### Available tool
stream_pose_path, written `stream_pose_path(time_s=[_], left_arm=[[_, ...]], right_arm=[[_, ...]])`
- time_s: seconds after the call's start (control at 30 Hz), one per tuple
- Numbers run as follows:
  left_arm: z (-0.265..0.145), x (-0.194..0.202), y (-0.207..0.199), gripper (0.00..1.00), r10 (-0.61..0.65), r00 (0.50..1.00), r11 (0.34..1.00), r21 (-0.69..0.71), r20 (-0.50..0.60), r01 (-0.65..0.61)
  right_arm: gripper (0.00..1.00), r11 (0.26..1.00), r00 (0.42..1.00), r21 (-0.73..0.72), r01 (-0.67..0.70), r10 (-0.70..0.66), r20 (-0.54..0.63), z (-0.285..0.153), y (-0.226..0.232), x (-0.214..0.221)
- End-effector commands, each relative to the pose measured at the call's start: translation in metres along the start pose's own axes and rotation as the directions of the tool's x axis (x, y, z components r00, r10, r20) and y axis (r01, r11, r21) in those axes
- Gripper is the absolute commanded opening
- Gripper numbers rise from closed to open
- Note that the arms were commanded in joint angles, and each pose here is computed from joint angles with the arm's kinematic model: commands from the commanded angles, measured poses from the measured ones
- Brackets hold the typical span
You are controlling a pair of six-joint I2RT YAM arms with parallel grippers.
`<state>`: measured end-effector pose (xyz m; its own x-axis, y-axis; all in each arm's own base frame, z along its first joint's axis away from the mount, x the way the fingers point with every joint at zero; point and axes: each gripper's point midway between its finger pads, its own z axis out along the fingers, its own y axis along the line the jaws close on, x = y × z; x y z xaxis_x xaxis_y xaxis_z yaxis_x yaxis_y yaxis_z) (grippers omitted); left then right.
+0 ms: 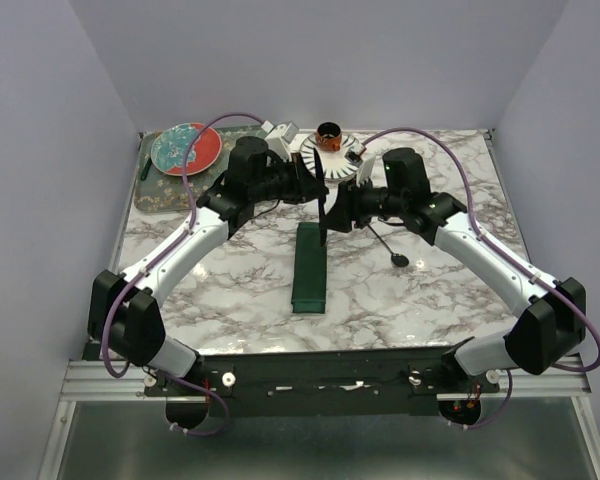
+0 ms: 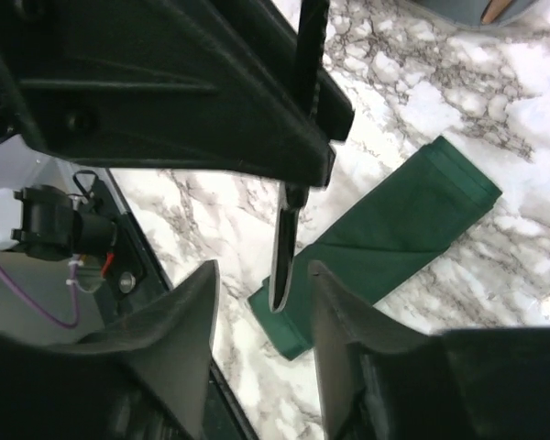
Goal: Fold the napkin into a case and place the utensils inside
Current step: Pass from the right arm to the left, then pass from the left arm to the right
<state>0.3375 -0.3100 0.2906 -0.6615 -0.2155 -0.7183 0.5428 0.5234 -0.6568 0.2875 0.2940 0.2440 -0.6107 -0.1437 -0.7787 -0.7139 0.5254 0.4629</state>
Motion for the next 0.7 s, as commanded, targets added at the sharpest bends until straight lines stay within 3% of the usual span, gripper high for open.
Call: stream_pose_path(time_s=[0.0, 0.07, 0.33, 0.67], left_arm=[[-0.006, 0.003, 0.038, 0.00, 0.025, 0.996, 0.984, -0.173, -0.081, -0.039], [-0.005, 0.017, 0.057, 0.00, -0.008, 0.990, 0.971, -0.238, -0.140, -0.026], [0.013, 0.040, 0.104, 0.00, -0.125, 0.973, 0.917, -0.396, -0.193, 0.039], [0.040, 0.048, 0.152, 0.00, -0.155, 0.958, 0.855, -0.519, -0.239, 0.009]], right_arm=[[0.67, 1.000, 1.000, 0.014, 0.011, -0.012, 0.021, -0.011, -0.006, -0.009], [0.78, 0.999, 1.000, 0.049, 0.006, -0.007, 0.015, -0.018, -0.019, -0.007], [0.99, 0.986, 0.999, 0.168, -0.020, 0.026, -0.036, -0.035, -0.068, 0.020], [1.00, 0.967, 0.998, 0.253, -0.043, 0.050, -0.023, -0.053, -0.096, 0.029]])
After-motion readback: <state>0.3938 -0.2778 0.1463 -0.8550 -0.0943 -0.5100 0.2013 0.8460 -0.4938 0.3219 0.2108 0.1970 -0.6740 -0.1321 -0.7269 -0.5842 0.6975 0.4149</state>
